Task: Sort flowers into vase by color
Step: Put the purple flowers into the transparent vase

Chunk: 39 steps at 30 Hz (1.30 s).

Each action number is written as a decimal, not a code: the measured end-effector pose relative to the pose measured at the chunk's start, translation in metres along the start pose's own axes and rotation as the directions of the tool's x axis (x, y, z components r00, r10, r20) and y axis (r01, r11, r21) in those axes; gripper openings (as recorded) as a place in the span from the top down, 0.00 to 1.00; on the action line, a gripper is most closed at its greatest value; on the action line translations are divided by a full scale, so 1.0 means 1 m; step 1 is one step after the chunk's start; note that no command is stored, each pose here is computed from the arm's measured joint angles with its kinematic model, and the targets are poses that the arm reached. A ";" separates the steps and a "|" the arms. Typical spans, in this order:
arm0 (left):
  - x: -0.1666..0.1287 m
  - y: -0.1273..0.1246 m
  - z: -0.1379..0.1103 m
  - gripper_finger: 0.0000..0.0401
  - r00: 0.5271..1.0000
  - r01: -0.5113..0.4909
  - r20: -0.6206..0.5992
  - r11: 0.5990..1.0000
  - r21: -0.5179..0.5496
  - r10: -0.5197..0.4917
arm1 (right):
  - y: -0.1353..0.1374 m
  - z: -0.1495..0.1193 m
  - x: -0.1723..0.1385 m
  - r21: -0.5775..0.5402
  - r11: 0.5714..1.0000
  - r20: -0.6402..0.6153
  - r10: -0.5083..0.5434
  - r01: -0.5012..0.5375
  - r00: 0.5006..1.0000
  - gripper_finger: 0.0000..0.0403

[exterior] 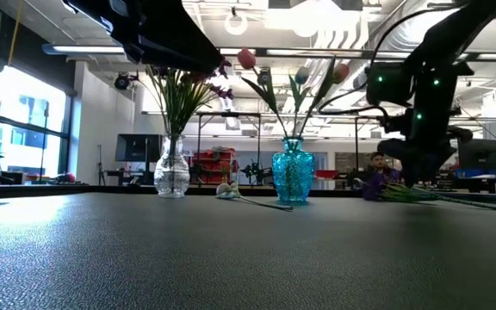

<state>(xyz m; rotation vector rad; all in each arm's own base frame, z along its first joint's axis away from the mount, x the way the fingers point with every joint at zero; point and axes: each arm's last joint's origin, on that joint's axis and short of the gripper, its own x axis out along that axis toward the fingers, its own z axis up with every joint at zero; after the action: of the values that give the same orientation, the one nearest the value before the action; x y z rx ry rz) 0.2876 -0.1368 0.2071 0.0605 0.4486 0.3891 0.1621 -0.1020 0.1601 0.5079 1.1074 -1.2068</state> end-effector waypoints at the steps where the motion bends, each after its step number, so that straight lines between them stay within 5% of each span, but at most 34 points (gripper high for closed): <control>1: 0.000 0.000 0.000 0.58 1.000 0.006 -0.002 1.000 0.000 -0.006 | -0.003 0.003 0.002 0.016 1.000 -0.008 0.010 -0.010 1.000 0.57; 6: 0.000 -0.001 0.000 0.58 1.000 0.014 -0.005 1.000 0.000 -0.014 | -0.008 0.013 0.008 0.050 0.992 -0.026 0.116 -0.115 0.993 0.49; 20: 0.000 -0.001 0.000 0.58 1.000 0.014 -0.006 1.000 -0.007 -0.014 | -0.010 0.017 0.036 0.090 0.990 -0.143 0.122 -0.109 0.982 0.54; 24: 0.000 -0.001 0.000 0.58 1.000 0.014 -0.006 1.000 -0.007 -0.014 | -0.008 0.018 0.040 0.058 0.991 -0.145 0.126 -0.119 0.981 0.64; 30: 0.000 -0.001 0.000 0.58 1.000 0.014 -0.006 1.000 -0.007 -0.014 | -0.011 0.015 0.034 0.045 0.988 -0.177 0.150 -0.145 0.973 0.95; 39: 0.000 -0.001 -0.001 0.58 1.000 0.015 -0.006 1.000 -0.007 -0.015 | 0.014 -0.027 -0.006 0.054 0.988 -0.303 0.153 -0.144 0.940 0.99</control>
<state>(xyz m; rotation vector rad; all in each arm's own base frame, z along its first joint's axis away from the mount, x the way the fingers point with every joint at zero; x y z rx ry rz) 0.2875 -0.1377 0.2064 0.0490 0.4534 0.3766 0.1638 -0.0726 0.1504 0.8101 1.2888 -1.0354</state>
